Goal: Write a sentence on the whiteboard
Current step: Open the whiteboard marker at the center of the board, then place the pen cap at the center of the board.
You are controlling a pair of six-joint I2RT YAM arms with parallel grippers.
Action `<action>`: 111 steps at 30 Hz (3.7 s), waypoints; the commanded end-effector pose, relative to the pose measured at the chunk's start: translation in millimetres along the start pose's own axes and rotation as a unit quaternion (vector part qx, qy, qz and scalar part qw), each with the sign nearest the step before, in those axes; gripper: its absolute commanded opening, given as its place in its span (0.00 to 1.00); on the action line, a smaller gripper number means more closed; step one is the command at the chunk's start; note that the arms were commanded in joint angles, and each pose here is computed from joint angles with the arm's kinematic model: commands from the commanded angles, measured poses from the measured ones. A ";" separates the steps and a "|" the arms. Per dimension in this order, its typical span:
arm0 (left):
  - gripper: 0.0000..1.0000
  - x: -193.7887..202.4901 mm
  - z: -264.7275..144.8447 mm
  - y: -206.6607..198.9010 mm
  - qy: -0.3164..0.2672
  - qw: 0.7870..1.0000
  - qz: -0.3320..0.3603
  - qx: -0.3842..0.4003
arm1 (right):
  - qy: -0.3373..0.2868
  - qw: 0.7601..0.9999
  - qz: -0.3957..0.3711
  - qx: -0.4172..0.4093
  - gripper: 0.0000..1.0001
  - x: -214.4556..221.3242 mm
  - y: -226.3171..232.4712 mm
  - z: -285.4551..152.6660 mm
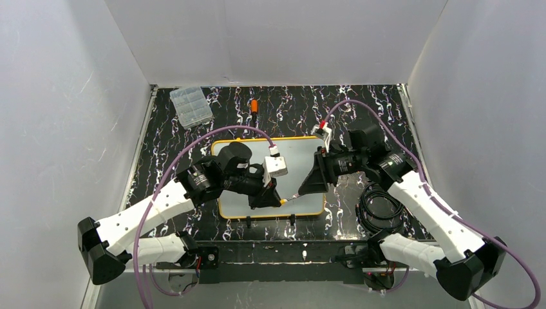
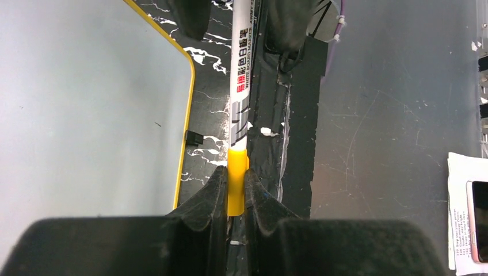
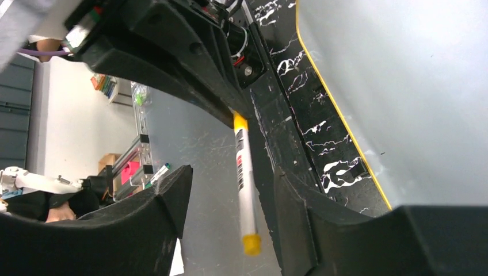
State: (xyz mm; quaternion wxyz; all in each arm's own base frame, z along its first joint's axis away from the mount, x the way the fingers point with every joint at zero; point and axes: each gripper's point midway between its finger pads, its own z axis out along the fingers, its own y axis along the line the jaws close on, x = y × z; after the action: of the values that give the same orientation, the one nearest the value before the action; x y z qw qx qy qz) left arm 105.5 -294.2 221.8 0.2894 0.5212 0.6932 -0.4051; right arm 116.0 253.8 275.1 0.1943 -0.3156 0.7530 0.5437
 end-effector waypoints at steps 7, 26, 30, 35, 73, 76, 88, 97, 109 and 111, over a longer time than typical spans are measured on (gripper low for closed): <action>0.00 -1.4 0.5 -10.4 -0.004 0.999 0.002 0.033 | 0.057 0.998 -0.017 0.008 0.44 18.8 0.8 14.0; 0.75 -36.3 -20.5 -7.3 -0.097 0.993 -0.059 0.031 | -0.027 0.992 -0.106 -0.068 0.02 -7.4 48.4 1.0; 0.64 -52.7 -32.4 -24.8 -0.125 0.985 -0.063 0.104 | -0.043 0.988 -0.121 -0.089 0.01 -13.4 62.4 -3.8; 0.55 -54.8 -39.6 -41.3 -0.121 0.979 -0.054 0.156 | -0.039 0.987 -0.123 -0.100 0.01 -12.7 67.8 -5.8; 0.00 -30.4 -41.7 -44.3 -0.066 0.983 -0.047 0.167 | -0.040 0.983 -0.155 -0.088 0.01 -10.3 69.9 -12.5; 0.00 -28.0 -48.7 -44.4 -0.065 0.981 -0.048 0.174 | -0.031 0.983 -0.159 -0.087 0.01 -7.5 73.5 -16.4; 0.00 -7.4 -61.1 -37.6 -0.050 0.990 -0.045 0.123 | -0.044 0.977 -0.201 -0.049 0.01 -11.7 92.0 -41.2; 0.00 -15.2 -101.5 11.7 -0.130 0.983 -0.065 -0.114 | -0.112 0.970 -0.211 0.035 0.01 -30.6 79.3 -53.5; 0.00 24.3 -244.8 147.6 -0.164 0.739 -0.261 -0.600 | -0.270 0.914 -0.232 0.196 0.01 -82.8 32.4 -80.7; 0.00 47.5 -255.2 162.4 -0.167 0.697 -0.327 -0.616 | -0.282 0.909 -0.238 0.191 0.01 -87.0 35.1 -81.3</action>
State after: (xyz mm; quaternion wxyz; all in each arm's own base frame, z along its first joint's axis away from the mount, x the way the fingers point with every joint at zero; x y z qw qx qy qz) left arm 235.9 -92.9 287.9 0.5308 0.0506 0.8371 -0.1223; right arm 142.3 210.6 350.4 0.5071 -0.3002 0.6997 0.4039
